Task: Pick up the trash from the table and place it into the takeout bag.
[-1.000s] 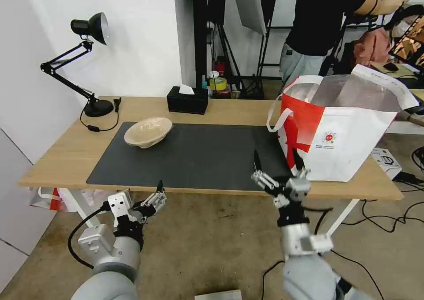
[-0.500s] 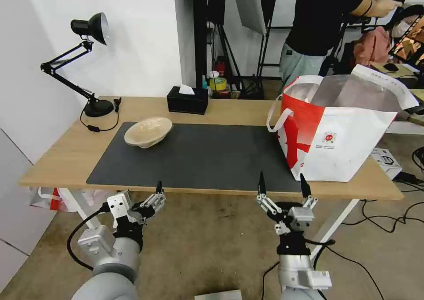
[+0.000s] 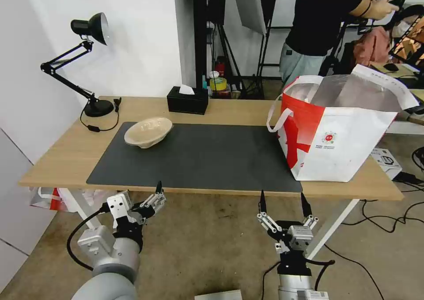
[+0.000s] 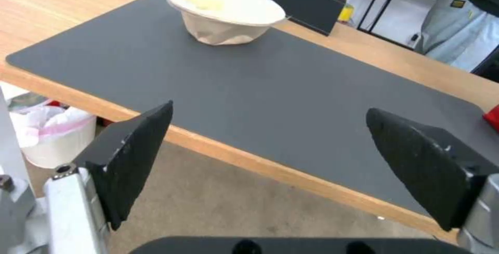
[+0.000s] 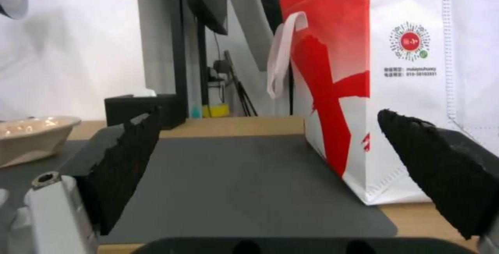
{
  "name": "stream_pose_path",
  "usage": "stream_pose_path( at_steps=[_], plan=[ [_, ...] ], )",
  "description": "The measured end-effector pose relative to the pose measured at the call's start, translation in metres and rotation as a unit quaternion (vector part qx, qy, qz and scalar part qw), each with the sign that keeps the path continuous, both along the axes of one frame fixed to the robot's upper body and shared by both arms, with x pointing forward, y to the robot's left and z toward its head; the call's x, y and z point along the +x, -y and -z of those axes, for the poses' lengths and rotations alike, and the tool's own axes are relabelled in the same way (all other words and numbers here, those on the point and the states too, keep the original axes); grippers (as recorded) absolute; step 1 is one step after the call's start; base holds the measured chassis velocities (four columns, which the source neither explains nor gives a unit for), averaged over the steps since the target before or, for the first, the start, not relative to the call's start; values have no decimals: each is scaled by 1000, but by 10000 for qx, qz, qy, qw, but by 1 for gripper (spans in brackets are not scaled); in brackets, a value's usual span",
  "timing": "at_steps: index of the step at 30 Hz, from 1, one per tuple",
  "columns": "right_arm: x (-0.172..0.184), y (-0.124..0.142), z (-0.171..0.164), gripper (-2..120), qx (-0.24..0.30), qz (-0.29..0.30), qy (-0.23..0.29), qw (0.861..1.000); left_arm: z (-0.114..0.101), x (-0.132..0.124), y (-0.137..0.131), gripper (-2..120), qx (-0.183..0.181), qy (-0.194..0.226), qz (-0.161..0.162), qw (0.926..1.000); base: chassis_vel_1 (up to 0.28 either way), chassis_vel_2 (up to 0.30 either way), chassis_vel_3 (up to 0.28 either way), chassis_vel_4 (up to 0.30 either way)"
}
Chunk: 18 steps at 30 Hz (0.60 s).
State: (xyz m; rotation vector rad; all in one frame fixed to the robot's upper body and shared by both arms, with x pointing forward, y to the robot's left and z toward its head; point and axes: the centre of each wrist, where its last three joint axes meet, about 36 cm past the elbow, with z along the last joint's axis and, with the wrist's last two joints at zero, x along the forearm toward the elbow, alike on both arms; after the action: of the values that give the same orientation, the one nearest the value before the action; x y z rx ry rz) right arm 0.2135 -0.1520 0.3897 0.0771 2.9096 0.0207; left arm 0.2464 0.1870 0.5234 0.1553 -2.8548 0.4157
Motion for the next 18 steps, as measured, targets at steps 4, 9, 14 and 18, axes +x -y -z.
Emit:
stream_pose_path(
  at_steps=[4,9,14,18],
  plan=[
    [-3,0,-1,100,12,5,-94,10000,0,0,0,100,0,13,-6,10000,0,0,0,0],
    [-4,0,0,100,11,4,-134,9999,-1,1,0,100,-9,23,-6,10000,0,0,0,0],
    [-7,-2,3,100,18,-14,-205,9998,-1,1,0,100,-16,26,-2,10000,0,0,0,0],
    [-10,-3,3,100,37,-40,-253,9997,-1,1,0,100,-21,22,0,10000,0,0,0,0]
  ],
)
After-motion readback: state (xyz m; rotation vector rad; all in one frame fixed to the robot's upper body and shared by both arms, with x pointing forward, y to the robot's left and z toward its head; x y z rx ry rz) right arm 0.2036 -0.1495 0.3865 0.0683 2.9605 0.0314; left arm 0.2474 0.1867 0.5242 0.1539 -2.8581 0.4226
